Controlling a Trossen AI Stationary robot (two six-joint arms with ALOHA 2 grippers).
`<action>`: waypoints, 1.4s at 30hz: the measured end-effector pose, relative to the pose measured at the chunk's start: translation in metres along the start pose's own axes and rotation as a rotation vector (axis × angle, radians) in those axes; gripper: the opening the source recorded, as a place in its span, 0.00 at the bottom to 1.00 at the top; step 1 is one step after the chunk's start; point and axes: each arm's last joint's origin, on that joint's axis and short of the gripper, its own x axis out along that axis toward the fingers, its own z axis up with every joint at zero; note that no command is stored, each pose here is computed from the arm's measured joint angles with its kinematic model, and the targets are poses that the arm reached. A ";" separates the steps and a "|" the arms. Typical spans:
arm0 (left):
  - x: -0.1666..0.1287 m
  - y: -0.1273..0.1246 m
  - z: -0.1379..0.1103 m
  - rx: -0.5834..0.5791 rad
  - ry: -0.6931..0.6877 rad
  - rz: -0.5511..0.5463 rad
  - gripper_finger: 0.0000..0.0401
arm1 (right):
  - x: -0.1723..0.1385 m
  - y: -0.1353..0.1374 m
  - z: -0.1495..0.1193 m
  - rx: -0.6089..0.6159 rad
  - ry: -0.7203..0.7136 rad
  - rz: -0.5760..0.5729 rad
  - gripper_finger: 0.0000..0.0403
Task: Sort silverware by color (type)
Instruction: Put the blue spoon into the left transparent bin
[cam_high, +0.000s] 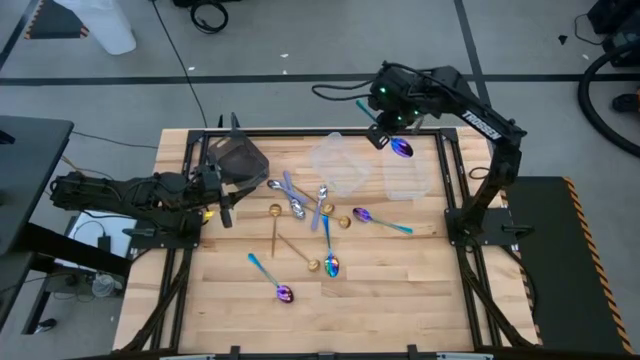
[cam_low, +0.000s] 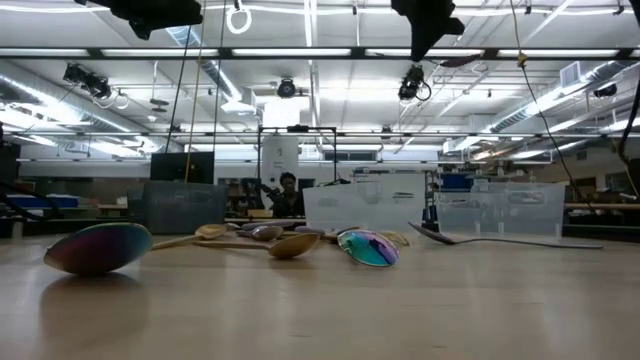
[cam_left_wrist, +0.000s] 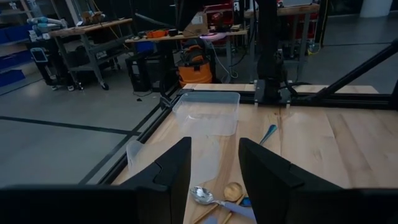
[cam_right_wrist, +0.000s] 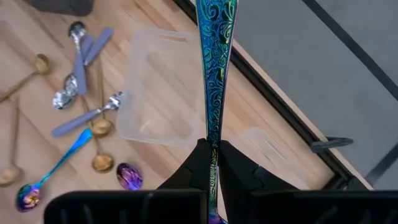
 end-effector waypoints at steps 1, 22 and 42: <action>0.000 0.000 0.000 -0.008 0.000 0.000 0.35 | 0.003 -0.001 0.000 0.000 0.010 -0.006 0.06; 0.000 0.000 -0.001 -0.012 0.013 0.000 0.35 | 0.058 -0.003 0.003 0.006 0.067 -0.025 0.06; 0.000 0.000 -0.001 -0.012 0.012 0.000 0.35 | 0.092 0.013 0.014 -0.130 -0.090 0.085 0.06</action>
